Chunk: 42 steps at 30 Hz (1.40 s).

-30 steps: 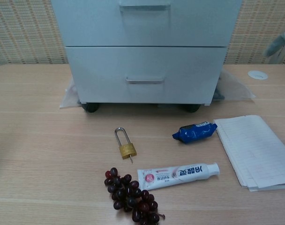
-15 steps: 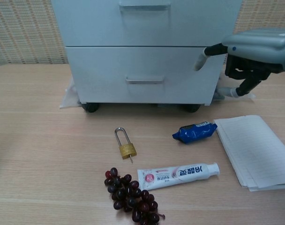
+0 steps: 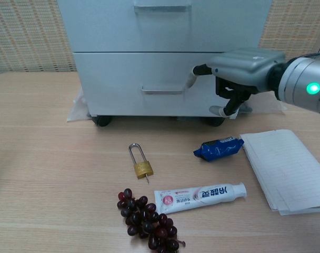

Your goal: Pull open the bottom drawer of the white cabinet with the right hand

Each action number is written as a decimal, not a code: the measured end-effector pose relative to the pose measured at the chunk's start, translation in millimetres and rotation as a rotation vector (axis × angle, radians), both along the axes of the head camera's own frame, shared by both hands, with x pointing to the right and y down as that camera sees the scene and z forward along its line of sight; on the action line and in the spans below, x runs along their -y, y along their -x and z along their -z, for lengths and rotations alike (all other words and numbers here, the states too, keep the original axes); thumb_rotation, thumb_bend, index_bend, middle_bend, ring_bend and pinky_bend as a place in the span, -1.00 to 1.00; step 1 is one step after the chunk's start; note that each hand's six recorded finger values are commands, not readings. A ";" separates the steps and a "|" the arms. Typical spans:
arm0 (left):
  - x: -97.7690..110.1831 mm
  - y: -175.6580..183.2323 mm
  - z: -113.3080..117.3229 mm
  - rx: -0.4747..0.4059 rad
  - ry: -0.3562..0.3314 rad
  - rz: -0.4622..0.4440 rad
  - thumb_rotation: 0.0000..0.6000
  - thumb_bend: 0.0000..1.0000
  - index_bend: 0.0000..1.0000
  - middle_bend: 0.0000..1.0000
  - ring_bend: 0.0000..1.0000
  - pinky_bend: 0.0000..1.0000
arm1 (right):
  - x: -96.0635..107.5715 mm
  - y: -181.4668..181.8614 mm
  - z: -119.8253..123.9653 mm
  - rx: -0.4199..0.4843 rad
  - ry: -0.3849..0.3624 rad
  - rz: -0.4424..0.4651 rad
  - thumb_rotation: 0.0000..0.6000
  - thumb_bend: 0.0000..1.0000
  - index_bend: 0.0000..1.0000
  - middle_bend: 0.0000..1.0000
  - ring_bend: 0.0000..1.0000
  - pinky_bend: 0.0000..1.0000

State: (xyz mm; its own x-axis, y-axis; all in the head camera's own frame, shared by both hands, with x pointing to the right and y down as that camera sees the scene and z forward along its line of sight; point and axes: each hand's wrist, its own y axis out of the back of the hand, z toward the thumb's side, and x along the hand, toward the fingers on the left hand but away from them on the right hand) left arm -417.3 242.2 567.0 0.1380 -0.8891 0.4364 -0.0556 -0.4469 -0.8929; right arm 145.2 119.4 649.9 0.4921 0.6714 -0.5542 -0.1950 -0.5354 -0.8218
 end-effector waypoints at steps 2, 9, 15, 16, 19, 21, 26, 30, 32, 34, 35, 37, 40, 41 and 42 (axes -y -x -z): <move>-0.2 0.5 0.2 -0.003 0.000 0.003 1.00 -0.35 -0.95 -1.00 -1.00 -0.79 | -0.1 3.9 -2.9 0.001 0.001 0.003 1.00 -0.33 -0.63 0.86 0.93 0.87; -1.5 2.7 -0.1 0.000 0.001 0.005 1.00 -0.35 -0.95 -1.00 -1.00 -0.79 | 2.5 13.7 -5.9 0.007 -0.012 0.008 1.00 -0.33 -0.64 0.86 0.93 0.87; -2.0 4.0 -1.1 0.001 0.003 0.008 1.00 -0.35 -0.95 -1.00 -1.00 -0.79 | 7.2 21.7 -10.5 0.001 -0.016 0.014 1.00 -0.33 -0.64 0.86 0.93 0.87; -2.0 4.3 -1.0 0.001 0.003 0.009 1.00 -0.35 -0.95 -1.00 -1.00 -0.79 | 7.6 22.5 -11.6 -0.001 -0.015 0.014 1.00 -0.33 -0.64 0.86 0.93 0.87; -2.2 5.0 -1.0 0.002 0.003 0.011 1.00 -0.35 -0.95 -1.00 -1.00 -0.79 | 8.9 25.0 -15.6 -0.009 -0.011 0.017 1.00 -0.33 -0.64 0.86 0.93 0.87; -2.4 5.2 -1.3 0.003 0.004 0.010 1.00 -0.35 -0.95 -1.00 -1.00 -0.79 | 9.1 27.1 -18.2 -0.013 -0.007 0.020 1.00 -0.33 -0.64 0.86 0.93 0.87; -2.4 5.0 -2.5 0.003 0.007 0.010 1.00 -0.35 -0.95 -1.00 -1.00 -0.79 | 8.2 31.9 -22.2 -0.020 -0.001 0.031 1.00 -0.33 -0.64 0.86 0.93 0.87; -2.3 5.1 -3.3 0.002 0.009 0.011 1.00 -0.35 -0.95 -1.00 -1.00 -0.79 | 6.5 33.8 -23.0 -0.026 0.001 0.041 1.00 -0.33 -0.64 0.86 0.93 0.87; -2.7 5.5 -3.9 0.002 0.011 0.012 1.00 -0.35 -0.95 -1.00 -1.00 -0.79 | 4.6 33.8 -23.0 -0.029 0.004 0.045 1.00 -0.33 -0.64 0.86 0.93 0.87; -3.0 5.8 -4.8 0.002 0.013 0.012 1.00 -0.35 -0.95 -1.00 -1.00 -0.79 | 3.2 33.1 -23.3 -0.034 0.006 0.050 1.00 -0.33 -0.64 0.86 0.93 0.87; -3.1 5.7 -5.2 0.002 0.014 0.012 1.00 -0.35 -0.95 -1.00 -1.00 -0.79 | 2.4 32.9 -23.2 -0.038 0.007 0.053 1.00 -0.33 -0.64 0.86 0.93 0.87; -3.3 5.7 -5.5 -0.001 0.015 0.013 1.00 -0.35 -0.95 -1.00 -1.00 -0.79 | 0.8 33.0 -22.4 -0.039 0.007 0.057 1.00 -0.33 -0.64 0.86 0.93 0.87; -3.7 6.2 -5.6 0.000 0.014 0.014 1.00 -0.35 -0.95 -1.00 -1.00 -0.79 | -3.4 33.3 -20.1 -0.038 0.010 0.067 1.00 -0.33 -0.64 0.86 0.93 0.87; -3.8 6.4 -5.7 0.000 0.015 0.014 1.00 -0.35 -0.95 -1.00 -1.00 -0.79 | -5.4 33.2 -19.1 -0.038 0.012 0.071 1.00 -0.33 -0.64 0.86 0.93 0.87; -3.9 6.5 -5.8 0.000 0.015 0.015 1.00 -0.35 -0.95 -1.00 -1.00 -0.79 | -7.0 33.0 -18.3 -0.039 0.013 0.076 1.00 -0.33 -0.64 0.86 0.93 0.87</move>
